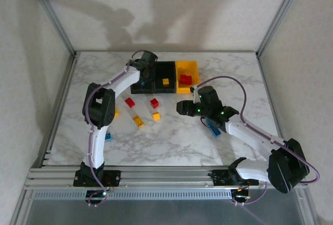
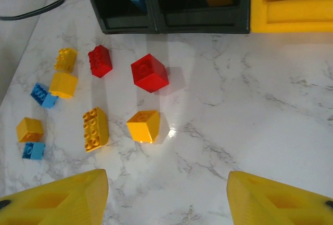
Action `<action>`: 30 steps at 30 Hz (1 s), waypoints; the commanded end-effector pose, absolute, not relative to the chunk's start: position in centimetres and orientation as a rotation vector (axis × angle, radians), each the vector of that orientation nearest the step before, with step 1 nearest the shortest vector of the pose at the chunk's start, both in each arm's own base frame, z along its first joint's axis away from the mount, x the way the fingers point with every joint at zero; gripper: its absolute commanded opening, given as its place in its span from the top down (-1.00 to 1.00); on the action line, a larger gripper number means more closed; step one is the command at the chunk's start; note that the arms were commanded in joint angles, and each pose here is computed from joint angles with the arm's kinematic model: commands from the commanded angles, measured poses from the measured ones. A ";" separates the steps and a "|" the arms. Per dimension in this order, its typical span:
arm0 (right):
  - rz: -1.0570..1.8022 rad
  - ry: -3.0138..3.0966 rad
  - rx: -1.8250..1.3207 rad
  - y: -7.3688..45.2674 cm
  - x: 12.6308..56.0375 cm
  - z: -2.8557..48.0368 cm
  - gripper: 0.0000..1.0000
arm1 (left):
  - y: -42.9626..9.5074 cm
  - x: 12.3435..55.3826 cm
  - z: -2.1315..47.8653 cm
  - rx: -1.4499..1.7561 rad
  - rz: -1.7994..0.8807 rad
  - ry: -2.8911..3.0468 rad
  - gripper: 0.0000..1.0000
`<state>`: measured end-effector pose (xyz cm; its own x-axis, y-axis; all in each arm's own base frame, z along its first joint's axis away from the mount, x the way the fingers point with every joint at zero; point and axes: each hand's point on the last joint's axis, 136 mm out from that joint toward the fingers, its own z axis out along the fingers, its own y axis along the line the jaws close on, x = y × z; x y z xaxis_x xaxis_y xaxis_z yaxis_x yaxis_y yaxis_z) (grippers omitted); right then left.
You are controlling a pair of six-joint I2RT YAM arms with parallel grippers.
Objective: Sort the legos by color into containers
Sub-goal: Place the lego in the container, then pick up the lego from the center of the table.
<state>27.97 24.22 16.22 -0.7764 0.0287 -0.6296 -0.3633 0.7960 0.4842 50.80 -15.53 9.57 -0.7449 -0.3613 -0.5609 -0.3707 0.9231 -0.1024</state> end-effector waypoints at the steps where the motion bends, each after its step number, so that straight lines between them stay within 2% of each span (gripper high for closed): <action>1: 0.742 2.309 -0.200 23.5 28.8 18.3 -0.24 | -16.0 49.2 15.7 -0.492 -0.105 2.402 -0.04; 6: 0.647 2.354 -0.129 22.3 29.3 17.9 -0.23 | -16.6 45.6 19.2 -0.457 -0.262 2.353 -0.12; 12: 0.617 2.409 -0.112 22.5 29.4 16.9 -0.22 | -16.0 40.3 21.1 -0.440 -0.417 2.311 -0.17; 18: 0.605 2.430 -0.169 25.2 30.3 15.9 -0.23 | -14.0 34.8 20.1 -0.508 -0.498 2.287 -0.18; 20: 0.619 2.428 -0.239 27.6 30.1 15.8 -0.24 | -12.9 33.2 19.3 -0.548 -0.488 2.289 -0.18; 30: 0.619 2.482 -0.397 34.7 32.9 12.1 -0.24 | -11.0 27.8 15.0 -0.713 -0.559 2.317 -0.22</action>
